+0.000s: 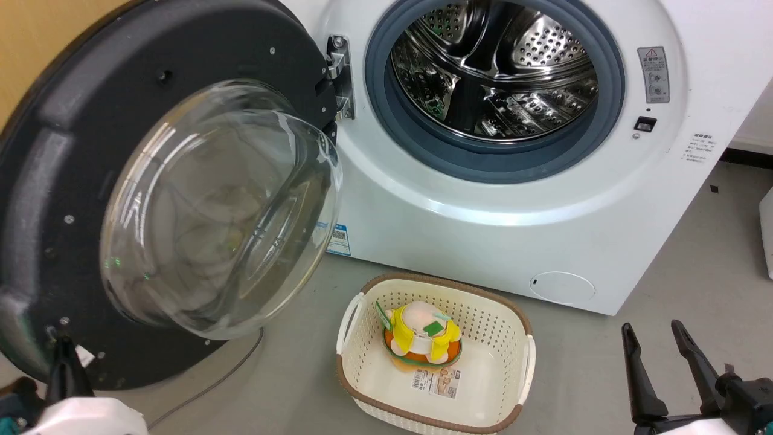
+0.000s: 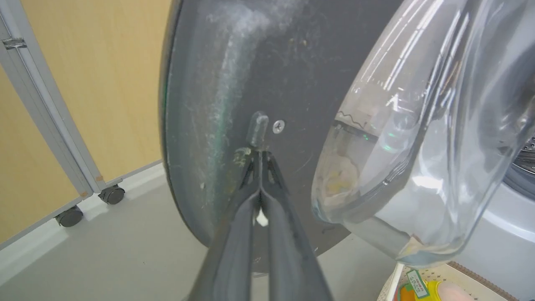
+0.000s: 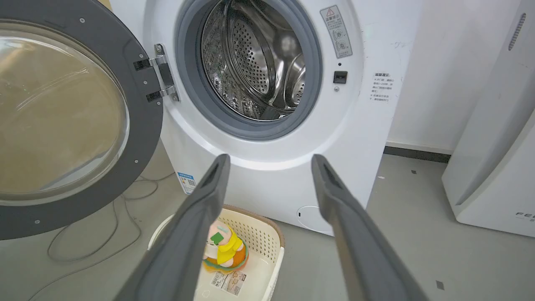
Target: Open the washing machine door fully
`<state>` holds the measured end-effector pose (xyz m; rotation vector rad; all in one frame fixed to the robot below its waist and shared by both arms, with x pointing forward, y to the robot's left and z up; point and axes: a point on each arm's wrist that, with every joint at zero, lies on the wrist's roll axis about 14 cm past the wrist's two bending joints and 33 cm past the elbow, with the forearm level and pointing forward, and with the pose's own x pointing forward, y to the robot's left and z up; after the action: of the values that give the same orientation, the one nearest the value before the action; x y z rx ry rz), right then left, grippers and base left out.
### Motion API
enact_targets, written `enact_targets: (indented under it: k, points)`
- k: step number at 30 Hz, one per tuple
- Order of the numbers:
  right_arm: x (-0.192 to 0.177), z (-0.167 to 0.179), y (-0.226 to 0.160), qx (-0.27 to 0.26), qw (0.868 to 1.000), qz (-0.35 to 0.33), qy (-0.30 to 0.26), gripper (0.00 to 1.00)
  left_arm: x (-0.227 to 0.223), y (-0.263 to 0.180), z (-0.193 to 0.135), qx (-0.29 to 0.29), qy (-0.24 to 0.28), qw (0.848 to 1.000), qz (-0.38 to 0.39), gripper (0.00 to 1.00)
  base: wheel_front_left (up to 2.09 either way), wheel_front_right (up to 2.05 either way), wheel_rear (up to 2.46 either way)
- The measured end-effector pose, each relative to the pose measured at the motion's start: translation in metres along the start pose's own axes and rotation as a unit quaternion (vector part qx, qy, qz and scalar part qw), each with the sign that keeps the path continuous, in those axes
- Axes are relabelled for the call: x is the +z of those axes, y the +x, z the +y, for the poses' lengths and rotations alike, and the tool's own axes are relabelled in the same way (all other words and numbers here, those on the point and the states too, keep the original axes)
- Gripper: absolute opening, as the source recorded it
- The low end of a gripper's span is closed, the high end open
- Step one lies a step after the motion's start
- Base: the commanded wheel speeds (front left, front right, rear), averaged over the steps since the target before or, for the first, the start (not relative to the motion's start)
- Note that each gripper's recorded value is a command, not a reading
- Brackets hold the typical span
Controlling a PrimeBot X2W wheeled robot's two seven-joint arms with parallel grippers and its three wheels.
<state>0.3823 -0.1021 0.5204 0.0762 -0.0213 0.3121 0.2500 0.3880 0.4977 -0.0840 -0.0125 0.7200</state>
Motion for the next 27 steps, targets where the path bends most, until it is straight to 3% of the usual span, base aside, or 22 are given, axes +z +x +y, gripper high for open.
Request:
enact_targets:
  k: [8, 15, 23, 27]
  points:
    - [-0.006, 0.0, 0.003, 0.001, 1.0, 0.008, 0.002, 1.0, -0.008, 0.026, 0.029, 0.027, 0.013, 0.999, 0.017, 0.0, 0.0, 0.0, 0.0]
    - [-0.006, -0.001, 0.002, 0.0, 1.0, 0.009, 0.003, 1.0, -0.005, 0.036, 0.03, 0.025, 0.019, 0.999, 0.011, 0.0, 0.0, 0.0, 0.0]
    - [-0.005, -0.003, -0.001, -0.004, 1.0, 0.007, 0.004, 1.0, -0.003, 0.018, 0.003, -0.007, 0.015, 1.0, -0.007, 0.0, 0.0, 0.0, 0.0]
    - [-0.002, -0.004, -0.004, -0.007, 1.0, 0.002, 0.004, 1.0, -0.016, -0.009, -0.028, -0.049, 0.006, 0.999, 0.003, 0.0, 0.0, 0.0, 0.0]
